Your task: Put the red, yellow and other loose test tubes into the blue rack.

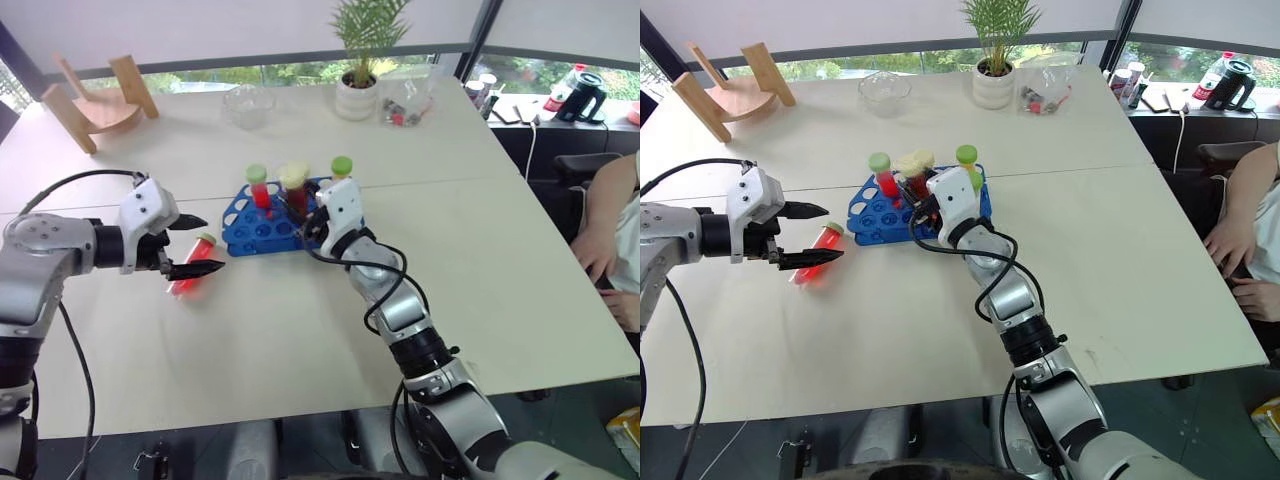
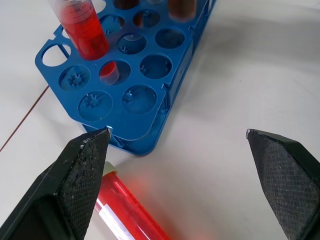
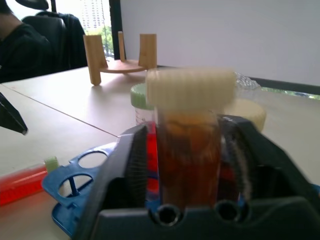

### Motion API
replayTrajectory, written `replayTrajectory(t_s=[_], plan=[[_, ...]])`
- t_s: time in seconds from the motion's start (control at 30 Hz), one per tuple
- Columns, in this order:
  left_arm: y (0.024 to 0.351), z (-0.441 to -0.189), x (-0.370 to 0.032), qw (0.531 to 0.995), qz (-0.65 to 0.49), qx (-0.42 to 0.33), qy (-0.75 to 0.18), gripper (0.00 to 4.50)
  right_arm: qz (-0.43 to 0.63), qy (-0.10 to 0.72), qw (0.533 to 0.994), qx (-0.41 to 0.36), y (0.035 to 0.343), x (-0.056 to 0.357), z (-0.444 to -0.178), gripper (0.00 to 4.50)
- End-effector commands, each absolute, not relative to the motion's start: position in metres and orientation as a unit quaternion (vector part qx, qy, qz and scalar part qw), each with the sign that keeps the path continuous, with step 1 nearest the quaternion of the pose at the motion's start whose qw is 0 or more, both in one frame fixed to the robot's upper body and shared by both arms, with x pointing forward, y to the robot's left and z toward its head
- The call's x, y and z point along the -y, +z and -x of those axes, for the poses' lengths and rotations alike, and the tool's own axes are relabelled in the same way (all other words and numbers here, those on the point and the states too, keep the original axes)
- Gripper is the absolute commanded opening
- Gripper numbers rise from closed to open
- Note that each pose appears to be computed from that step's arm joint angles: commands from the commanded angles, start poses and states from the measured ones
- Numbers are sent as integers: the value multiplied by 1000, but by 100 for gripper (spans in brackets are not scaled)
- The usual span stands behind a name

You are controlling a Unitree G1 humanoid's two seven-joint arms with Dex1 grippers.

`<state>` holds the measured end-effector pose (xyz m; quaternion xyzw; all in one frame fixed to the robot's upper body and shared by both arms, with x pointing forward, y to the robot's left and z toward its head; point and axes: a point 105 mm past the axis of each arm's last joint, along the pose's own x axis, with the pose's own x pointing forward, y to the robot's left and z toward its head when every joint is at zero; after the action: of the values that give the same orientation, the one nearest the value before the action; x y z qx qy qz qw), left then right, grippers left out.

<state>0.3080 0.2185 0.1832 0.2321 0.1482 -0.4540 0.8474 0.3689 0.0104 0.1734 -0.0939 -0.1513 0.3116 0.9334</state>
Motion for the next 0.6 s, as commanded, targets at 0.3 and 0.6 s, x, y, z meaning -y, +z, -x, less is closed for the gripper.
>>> replayTrajectory(t_s=[0.3, 0.6], plan=[[204, -319, -231, 865, -260, -132, -409, 450, 85, 384, 888, 238, 239, -3, -317, 448], [212, -345, -286, 886, -256, -272, -275, 450, 60, 580, 799, 144, 274, 18, -265, 448]])
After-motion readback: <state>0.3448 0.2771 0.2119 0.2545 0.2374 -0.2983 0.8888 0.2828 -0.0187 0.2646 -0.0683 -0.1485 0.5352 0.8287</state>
